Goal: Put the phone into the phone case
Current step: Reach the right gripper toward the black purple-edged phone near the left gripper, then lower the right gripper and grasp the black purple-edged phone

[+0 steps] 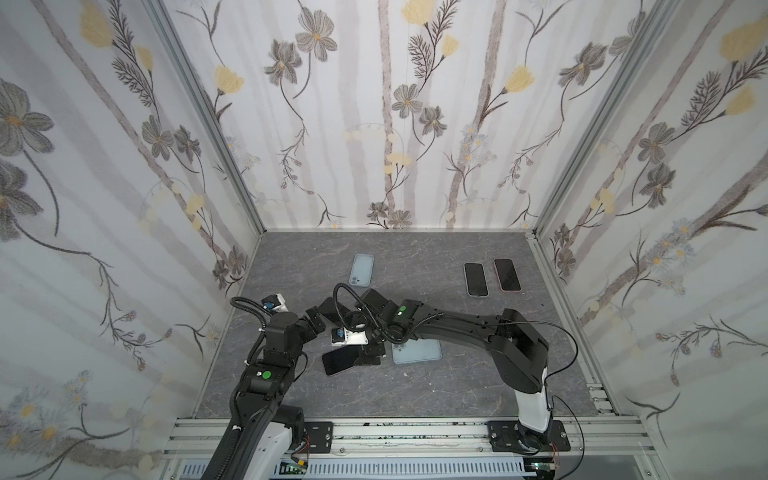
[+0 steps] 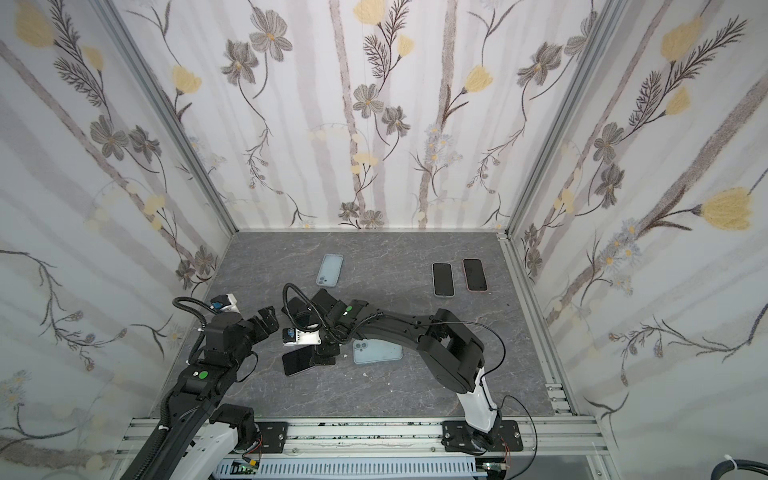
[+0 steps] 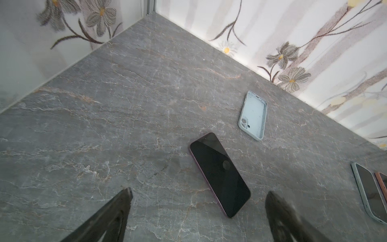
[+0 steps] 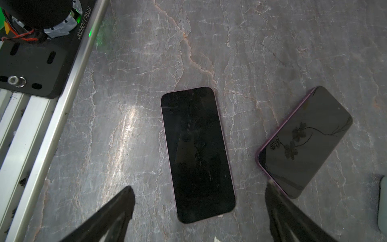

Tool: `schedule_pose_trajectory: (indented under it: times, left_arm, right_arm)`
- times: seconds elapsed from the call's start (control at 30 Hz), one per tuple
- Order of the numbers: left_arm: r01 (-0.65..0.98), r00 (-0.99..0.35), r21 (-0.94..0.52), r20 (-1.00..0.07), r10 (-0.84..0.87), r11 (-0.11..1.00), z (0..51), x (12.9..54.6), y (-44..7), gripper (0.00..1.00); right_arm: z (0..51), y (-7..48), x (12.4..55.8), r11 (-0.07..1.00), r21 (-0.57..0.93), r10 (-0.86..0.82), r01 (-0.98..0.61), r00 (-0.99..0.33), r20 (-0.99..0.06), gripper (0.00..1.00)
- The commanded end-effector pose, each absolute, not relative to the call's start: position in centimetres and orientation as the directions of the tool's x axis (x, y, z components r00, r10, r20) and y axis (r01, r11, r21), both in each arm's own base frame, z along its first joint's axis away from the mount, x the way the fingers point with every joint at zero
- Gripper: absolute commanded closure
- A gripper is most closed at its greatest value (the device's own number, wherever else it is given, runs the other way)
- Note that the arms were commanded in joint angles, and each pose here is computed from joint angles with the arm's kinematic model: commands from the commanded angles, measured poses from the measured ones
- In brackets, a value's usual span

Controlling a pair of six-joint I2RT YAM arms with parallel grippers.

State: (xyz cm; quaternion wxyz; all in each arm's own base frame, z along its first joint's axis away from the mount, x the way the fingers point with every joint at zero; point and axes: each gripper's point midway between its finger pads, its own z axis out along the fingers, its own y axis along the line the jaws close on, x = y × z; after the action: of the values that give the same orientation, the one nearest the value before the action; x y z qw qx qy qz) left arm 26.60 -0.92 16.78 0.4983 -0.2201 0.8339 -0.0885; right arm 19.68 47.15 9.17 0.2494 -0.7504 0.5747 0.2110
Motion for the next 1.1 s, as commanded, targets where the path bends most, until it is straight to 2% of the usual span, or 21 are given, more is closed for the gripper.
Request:
schedule_pose_trajectory:
  times: [0.0, 0.53, 1.07]
  left_arm:
    - [-0.314, -0.344, -0.363, -0.818, -0.462, 0.877, 17.6, 26.9, 0.1, 0.0]
    - [-0.284, -0.349, -0.401, -0.803, -0.483, 0.871, 17.0, 27.1, -0.6, 0.0]
    - [-0.277, -0.35, -0.404, -0.803, -0.483, 0.872, 16.9, 27.0, -0.8, 0.0]
  right_arm:
    - [8.2, 47.3, 19.2, -0.269, -0.13, -0.766, -0.954, 0.293, -0.573, 0.04]
    - [4.3, 48.9, 20.4, -0.302, -0.135, -0.806, -0.944, 0.328, -0.494, 0.07]
    - [2.0, 47.6, 19.9, -0.319, -0.056, -0.857, -0.946, 0.313, -0.41, 0.07]
